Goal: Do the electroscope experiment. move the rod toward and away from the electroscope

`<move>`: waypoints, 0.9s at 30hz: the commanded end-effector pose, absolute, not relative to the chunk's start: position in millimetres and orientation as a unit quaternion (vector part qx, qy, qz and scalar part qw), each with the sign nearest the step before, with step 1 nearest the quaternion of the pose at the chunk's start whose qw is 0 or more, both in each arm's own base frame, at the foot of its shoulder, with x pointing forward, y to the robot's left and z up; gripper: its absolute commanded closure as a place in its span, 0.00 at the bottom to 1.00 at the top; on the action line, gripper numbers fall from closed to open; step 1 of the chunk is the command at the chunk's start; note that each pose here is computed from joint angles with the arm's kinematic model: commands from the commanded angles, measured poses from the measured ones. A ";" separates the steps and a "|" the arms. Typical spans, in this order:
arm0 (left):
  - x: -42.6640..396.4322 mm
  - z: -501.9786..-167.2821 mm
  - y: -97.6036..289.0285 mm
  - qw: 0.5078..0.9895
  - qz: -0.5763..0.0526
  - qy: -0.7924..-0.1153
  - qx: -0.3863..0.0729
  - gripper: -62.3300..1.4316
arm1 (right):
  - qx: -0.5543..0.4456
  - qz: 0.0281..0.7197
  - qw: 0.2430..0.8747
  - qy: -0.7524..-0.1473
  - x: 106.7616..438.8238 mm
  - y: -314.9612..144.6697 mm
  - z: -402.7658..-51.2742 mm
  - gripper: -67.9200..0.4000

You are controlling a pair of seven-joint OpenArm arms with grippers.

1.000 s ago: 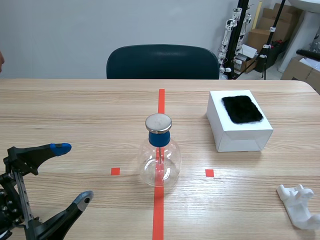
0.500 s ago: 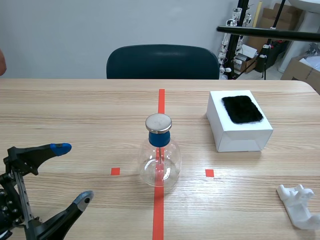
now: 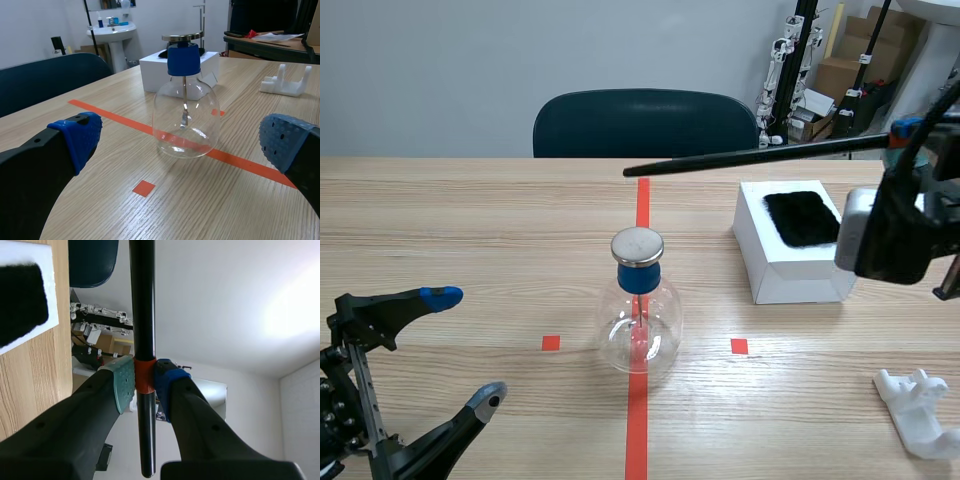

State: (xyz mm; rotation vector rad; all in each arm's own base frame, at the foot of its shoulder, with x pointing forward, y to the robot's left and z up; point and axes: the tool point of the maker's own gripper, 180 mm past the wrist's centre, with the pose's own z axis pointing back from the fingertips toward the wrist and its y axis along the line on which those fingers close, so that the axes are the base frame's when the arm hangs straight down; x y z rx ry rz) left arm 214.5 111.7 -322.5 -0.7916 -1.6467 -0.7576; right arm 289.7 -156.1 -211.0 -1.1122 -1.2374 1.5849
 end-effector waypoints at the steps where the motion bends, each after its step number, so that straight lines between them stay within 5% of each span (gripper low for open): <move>1: 218.4 -312.0 114.9 0.535 -0.318 -0.708 -0.334 0.00 | -0.454 0.636 0.395 -0.483 293.6 -159.8 -205.7 0.99; 27: 218.4 -312.0 114.9 0.535 -0.318 -0.708 -0.334 0.00 | -0.462 0.674 0.367 -0.445 291.5 -159.4 -218.5 0.99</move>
